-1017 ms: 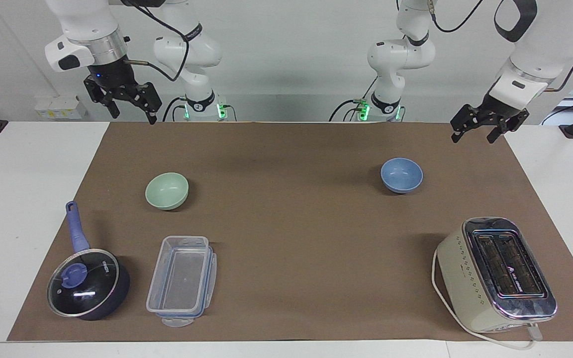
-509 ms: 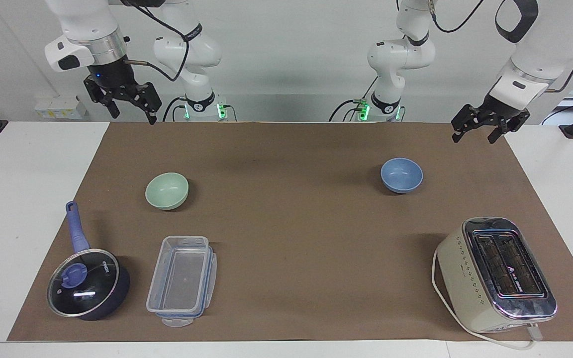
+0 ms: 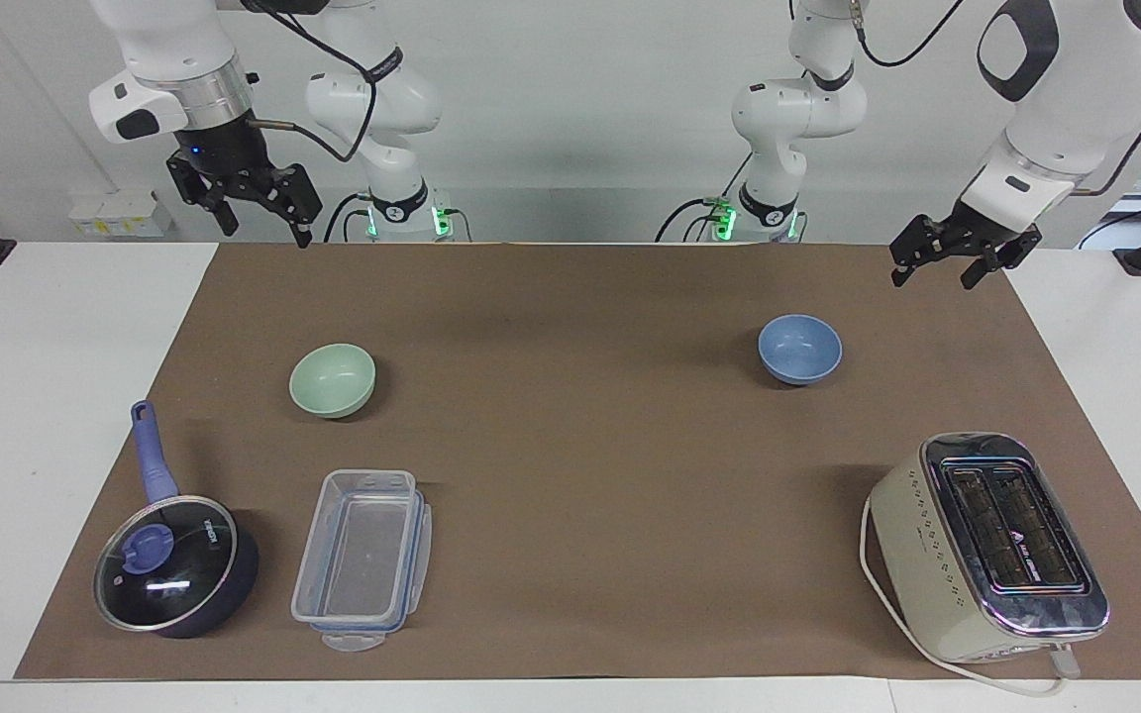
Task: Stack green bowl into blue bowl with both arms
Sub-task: 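Reach the left gripper to the blue bowl rim and grasp it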
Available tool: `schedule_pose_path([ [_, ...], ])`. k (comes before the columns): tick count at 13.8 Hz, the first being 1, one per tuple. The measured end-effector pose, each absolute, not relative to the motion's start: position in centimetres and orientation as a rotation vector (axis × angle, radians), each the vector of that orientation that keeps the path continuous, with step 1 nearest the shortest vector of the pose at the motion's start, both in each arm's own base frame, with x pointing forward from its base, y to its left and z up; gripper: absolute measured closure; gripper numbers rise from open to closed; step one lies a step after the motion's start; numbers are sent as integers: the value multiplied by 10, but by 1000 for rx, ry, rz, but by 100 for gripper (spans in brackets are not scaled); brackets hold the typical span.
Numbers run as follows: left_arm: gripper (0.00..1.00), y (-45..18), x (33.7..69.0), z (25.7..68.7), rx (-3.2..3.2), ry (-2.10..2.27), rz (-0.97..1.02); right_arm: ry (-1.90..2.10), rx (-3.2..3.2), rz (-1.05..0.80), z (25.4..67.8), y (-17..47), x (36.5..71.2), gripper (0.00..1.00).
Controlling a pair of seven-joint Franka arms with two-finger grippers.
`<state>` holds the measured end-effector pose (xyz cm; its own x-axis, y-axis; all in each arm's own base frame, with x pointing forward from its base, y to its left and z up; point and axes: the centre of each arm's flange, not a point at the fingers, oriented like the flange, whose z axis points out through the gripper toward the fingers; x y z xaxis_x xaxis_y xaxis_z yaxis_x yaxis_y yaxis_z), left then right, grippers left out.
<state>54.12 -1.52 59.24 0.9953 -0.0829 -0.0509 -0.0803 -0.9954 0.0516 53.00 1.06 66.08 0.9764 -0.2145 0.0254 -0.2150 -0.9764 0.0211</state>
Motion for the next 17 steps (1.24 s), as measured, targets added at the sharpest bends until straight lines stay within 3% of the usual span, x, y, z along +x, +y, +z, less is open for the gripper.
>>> schedule_pose_path([
  [10,0,-8,533,474,3087,-182,-77,-342,3100,54,662,5,531,0],
  [17,0,-14,499,367,3097,-210,-24,-357,3099,70,661,-1,533,0],
])
